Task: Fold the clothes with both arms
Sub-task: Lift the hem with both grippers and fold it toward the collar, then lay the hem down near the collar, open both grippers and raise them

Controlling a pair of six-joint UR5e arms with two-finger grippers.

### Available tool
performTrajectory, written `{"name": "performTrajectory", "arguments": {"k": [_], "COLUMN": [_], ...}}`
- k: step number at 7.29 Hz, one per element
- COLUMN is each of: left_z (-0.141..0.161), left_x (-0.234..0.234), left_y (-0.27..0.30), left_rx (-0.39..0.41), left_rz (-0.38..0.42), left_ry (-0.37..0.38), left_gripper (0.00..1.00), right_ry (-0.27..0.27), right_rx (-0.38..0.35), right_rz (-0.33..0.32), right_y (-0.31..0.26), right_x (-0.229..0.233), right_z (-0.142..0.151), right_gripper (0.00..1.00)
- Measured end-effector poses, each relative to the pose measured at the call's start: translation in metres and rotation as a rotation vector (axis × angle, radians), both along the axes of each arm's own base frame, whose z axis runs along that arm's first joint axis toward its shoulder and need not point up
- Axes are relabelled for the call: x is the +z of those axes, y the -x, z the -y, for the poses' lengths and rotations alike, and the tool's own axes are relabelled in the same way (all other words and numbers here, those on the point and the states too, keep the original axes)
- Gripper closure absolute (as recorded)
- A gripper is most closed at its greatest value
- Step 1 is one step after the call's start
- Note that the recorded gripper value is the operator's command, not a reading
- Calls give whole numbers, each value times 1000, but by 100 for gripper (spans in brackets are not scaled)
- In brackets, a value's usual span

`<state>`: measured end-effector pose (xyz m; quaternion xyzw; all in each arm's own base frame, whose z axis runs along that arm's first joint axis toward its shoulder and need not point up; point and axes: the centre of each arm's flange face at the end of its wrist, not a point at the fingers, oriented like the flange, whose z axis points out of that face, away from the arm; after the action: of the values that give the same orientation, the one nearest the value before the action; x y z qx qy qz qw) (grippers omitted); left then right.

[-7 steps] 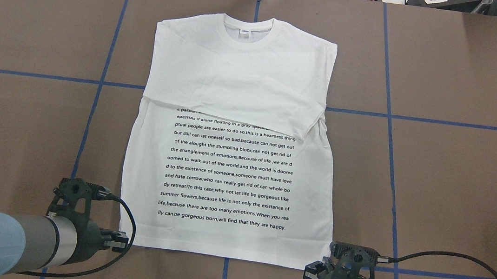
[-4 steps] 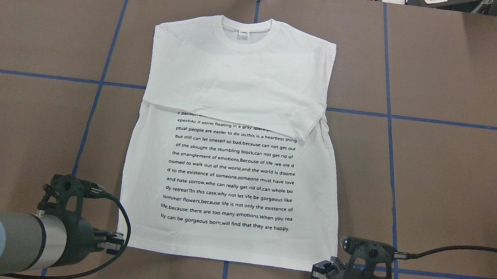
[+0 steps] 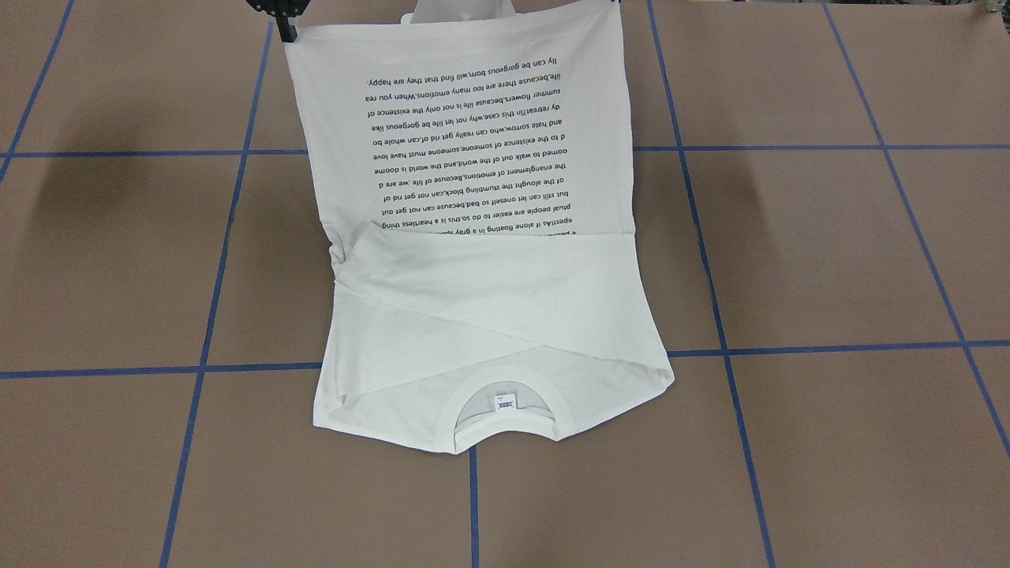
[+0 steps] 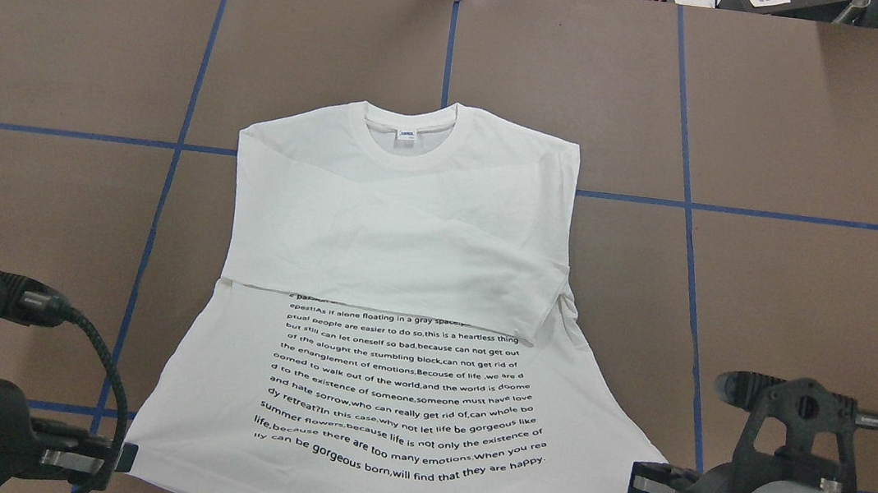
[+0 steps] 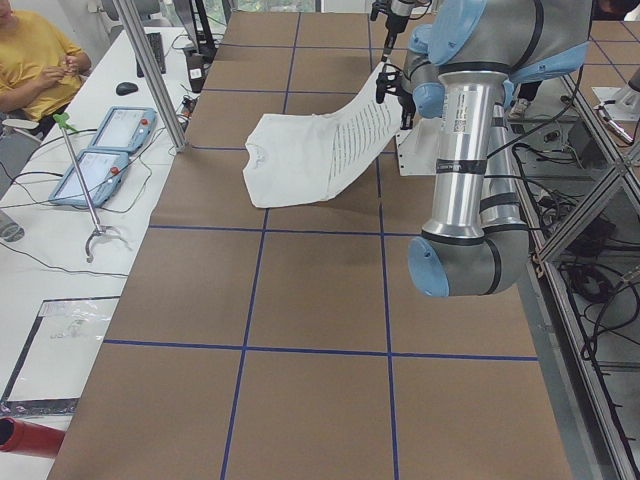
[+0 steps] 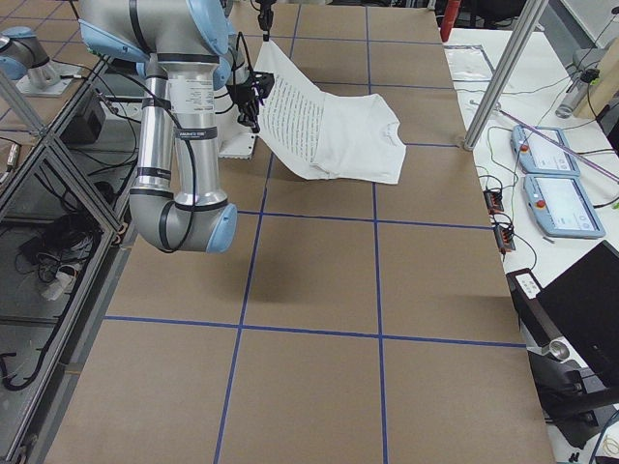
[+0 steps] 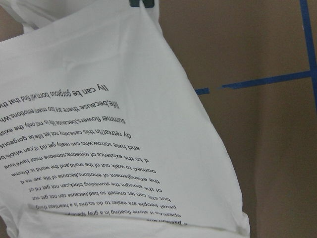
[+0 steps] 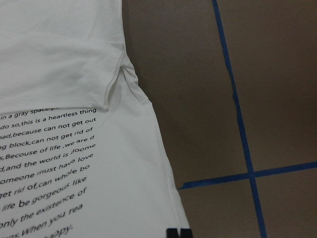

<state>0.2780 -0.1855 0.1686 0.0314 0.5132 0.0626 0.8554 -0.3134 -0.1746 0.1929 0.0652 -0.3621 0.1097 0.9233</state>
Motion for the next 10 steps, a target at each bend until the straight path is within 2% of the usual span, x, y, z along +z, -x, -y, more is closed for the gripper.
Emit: {"name": "performTrajectory", "arguments": {"k": [1,2,4,5,7,10], "left_z": [21,55,137,175,246,349], "left_x": [-7,-10,-7,-3,6,59], "left_y": [-9,-16,4,10,-4,-74], "left_rx": [-12,-49,-154,-197,-251,-323], "left_rz": [17,46,127,173,251,290], "left_ry": [-47,-112,-231,-259,-256,-285], "left_gripper": [100,100,100,100,100,100], "right_ry": [-33,-64,-83,-84,-96,-137], "right_rx": [0,14,46,68,106,135], "right_rz": [-20,-53,-114,-133,-131,-136], "right_y": [-2,-1,-4,7,47,99], "right_x": [-13,-21,-30,-38,-46,-23], "right_z": [25,58,134,167,222,308], "right_gripper": [100,100,100,100,100,100]}}
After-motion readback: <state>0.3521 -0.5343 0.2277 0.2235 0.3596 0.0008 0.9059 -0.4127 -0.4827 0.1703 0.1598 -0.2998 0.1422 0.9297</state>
